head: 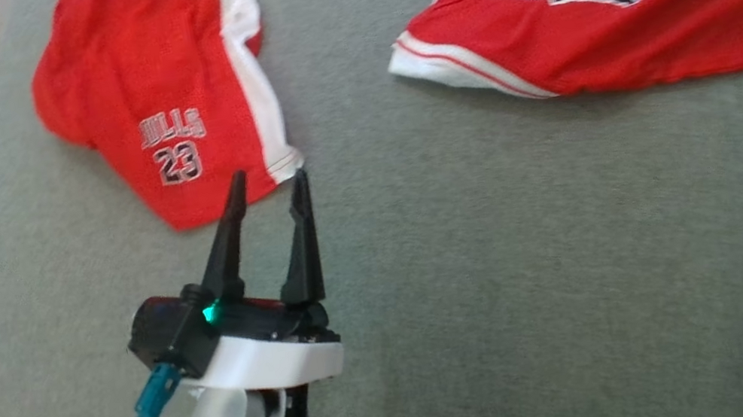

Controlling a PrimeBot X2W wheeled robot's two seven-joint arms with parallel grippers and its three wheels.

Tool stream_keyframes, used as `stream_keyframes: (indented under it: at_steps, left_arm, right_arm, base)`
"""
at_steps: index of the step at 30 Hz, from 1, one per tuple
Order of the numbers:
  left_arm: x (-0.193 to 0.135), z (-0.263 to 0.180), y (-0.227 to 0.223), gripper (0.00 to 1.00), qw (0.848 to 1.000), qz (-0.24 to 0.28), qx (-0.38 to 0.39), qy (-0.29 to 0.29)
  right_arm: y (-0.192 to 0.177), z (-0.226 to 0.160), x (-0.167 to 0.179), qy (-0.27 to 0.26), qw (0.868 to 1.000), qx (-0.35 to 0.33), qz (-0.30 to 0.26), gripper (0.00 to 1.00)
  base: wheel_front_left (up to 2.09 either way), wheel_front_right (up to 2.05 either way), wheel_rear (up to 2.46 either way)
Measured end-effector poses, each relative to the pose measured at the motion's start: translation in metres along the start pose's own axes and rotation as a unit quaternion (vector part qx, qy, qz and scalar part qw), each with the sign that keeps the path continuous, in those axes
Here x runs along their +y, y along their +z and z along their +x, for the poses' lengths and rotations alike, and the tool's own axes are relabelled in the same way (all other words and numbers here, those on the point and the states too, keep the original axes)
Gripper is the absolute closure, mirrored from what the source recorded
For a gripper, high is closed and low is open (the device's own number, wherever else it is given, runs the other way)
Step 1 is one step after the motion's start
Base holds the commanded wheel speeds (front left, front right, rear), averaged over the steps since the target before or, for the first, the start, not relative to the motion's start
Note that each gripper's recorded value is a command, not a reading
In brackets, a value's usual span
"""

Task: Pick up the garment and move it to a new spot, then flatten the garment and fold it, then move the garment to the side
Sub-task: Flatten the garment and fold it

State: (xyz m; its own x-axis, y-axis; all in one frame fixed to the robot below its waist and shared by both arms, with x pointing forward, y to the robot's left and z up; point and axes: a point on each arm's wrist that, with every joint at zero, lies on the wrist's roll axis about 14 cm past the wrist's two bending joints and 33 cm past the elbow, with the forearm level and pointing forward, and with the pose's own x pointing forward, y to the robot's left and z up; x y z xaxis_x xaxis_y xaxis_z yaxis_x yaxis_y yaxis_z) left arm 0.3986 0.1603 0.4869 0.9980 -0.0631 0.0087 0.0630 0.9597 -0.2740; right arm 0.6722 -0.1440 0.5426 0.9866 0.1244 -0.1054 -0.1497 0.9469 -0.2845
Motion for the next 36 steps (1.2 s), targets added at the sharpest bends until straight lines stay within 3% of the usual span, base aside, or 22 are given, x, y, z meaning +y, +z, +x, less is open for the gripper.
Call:
stream_keyframes:
  at_steps: [9,15,25,32,36]
  left_arm:
    - [-0.026,0.017,0.009,0.0,0.998,0.014,-0.02,-0.05]
    - [-0.056,0.022,0.004,0.0,0.995,0.007,-0.018,-0.094]
    - [-0.103,0.024,0.001,0.0,0.987,-0.009,-0.015,-0.162]
    - [-0.112,0.027,-0.014,0.0,0.984,-0.01,0.005,-0.176]
    - [-0.115,0.026,-0.044,0.0,0.98,0.015,0.048,-0.192]
  right_arm:
    - [0.004,-0.058,0.031,0.026,0.994,-0.075,0.08,0.0]
    - [-0.003,-0.12,0.019,0.004,0.983,-0.11,0.146,0.0]
    - [-0.064,-0.249,0.003,-0.053,0.978,-0.085,0.181,0.0]
    - [-0.056,-0.26,-0.014,-0.08,0.973,-0.106,0.188,0.0]
    - [-0.058,-0.259,-0.019,-0.088,0.973,-0.107,0.187,0.0]
  base:
    - [0.0,0.0,0.0]
    - [0.0,0.0,0.0]
    - [0.0,0.0,0.0]
    - [0.0,0.0,0.0]
    - [0.0,0.0,0.0]
